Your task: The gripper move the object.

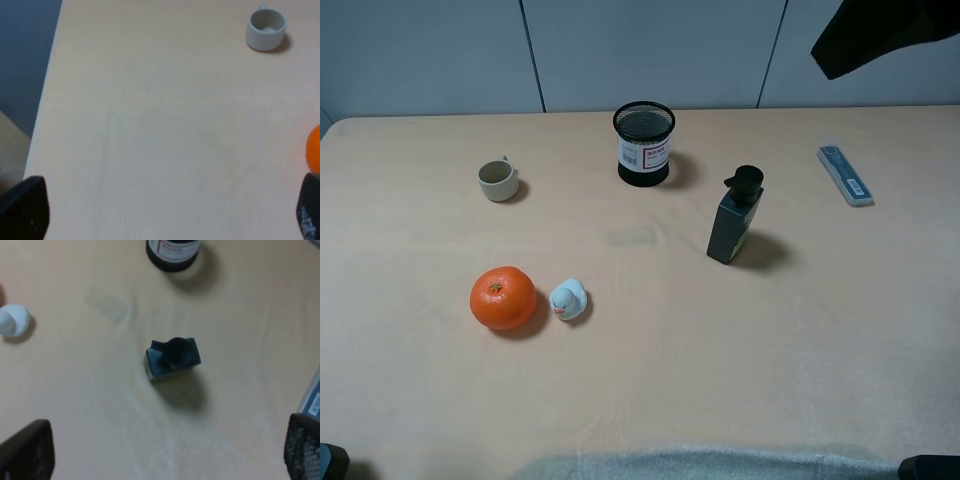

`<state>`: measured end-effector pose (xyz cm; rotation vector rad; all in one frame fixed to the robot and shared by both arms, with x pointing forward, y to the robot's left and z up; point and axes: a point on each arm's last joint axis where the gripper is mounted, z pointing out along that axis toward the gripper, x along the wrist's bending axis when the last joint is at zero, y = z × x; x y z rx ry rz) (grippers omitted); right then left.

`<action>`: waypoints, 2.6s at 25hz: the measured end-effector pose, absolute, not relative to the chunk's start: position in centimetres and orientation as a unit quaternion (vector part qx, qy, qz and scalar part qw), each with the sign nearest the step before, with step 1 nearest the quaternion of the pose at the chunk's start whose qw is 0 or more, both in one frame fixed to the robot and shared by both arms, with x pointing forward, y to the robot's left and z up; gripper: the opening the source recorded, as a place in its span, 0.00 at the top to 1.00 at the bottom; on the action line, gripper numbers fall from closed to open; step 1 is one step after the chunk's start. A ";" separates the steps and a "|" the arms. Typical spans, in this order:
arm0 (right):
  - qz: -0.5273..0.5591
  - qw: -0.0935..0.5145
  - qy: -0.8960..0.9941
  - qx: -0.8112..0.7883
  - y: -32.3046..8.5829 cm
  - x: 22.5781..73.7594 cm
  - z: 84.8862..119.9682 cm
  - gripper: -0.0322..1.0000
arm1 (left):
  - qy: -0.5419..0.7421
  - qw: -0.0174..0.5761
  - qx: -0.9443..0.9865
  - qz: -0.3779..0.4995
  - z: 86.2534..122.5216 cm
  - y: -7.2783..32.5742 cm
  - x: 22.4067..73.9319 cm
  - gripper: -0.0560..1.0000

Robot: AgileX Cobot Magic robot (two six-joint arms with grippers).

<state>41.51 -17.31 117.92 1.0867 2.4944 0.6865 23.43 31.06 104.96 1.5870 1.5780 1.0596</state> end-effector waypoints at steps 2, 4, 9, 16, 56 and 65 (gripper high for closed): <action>0.244 0.169 0.875 0.381 -17.9 40.8 117.9 0.30 | 0.602 0.327 0.606 0.404 105.0 31.1 23.4 0.01; 0.241 0.169 0.876 0.382 -18.4 40.1 117.5 0.30 | 0.602 0.327 0.606 0.404 105.0 31.1 23.4 0.01; 0.237 0.168 0.877 0.382 -19.5 38.6 116.5 0.30 | 0.602 0.327 0.606 0.404 105.0 31.1 23.4 0.01; 0.242 0.167 0.866 0.404 -21.5 36.0 115.1 0.30 | 0.602 0.327 0.606 0.404 105.0 31.1 23.4 0.01; 0.375 0.389 0.612 0.577 -30.5 23.3 105.7 0.30 | 0.602 0.327 0.606 0.404 105.0 31.1 23.4 0.01; 0.373 0.385 0.615 0.579 -30.4 23.5 105.3 0.30 | 0.602 0.327 0.606 0.404 105.0 31.1 23.4 0.01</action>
